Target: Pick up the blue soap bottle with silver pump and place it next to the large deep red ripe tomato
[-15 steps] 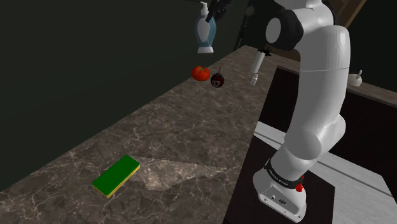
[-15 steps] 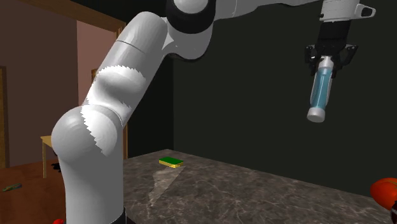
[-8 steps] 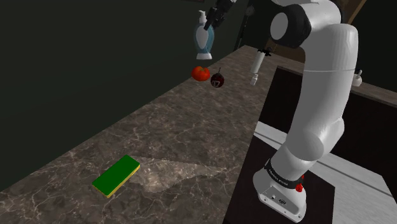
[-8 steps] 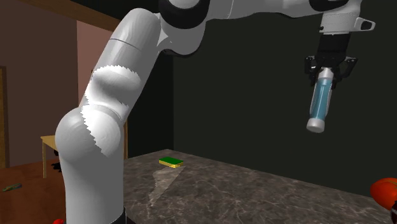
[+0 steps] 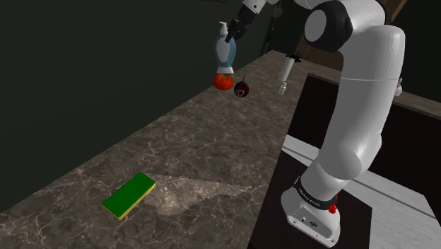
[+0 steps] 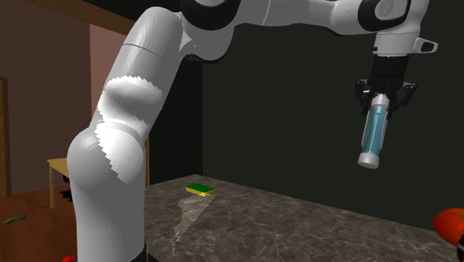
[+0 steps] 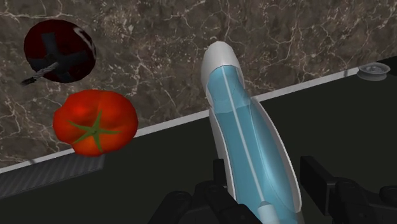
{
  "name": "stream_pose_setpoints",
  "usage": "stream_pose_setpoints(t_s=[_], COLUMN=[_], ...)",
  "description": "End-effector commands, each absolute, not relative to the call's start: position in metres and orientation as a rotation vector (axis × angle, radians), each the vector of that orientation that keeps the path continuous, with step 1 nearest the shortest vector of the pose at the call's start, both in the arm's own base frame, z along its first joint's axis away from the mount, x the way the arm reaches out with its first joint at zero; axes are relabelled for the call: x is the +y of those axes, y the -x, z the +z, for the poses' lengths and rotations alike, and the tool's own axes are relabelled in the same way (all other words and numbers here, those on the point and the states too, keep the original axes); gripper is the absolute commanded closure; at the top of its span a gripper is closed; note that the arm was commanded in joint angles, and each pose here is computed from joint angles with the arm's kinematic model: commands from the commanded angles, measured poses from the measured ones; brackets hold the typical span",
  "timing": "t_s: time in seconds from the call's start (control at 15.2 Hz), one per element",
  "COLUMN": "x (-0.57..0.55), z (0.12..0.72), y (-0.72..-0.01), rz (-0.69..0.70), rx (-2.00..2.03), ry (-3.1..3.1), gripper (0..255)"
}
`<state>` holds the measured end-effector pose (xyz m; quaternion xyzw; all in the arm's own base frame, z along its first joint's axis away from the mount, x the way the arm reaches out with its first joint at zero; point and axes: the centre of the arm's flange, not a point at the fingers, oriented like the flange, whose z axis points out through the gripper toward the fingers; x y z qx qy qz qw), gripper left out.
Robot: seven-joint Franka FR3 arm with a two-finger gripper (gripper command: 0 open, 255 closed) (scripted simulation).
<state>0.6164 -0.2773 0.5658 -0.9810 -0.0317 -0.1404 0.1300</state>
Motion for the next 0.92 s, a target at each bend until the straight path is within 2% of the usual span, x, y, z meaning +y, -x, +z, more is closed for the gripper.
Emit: stream_pose_setpoints(t_s=[0.0, 0.86], x=[-0.277, -0.277], z=[0.555, 0.487], y=[-0.617, -0.617], rz=[-0.409, -0.409], rx=[-0.092, -0.092], ry=[2.851, 2.851], gripper=[255, 255])
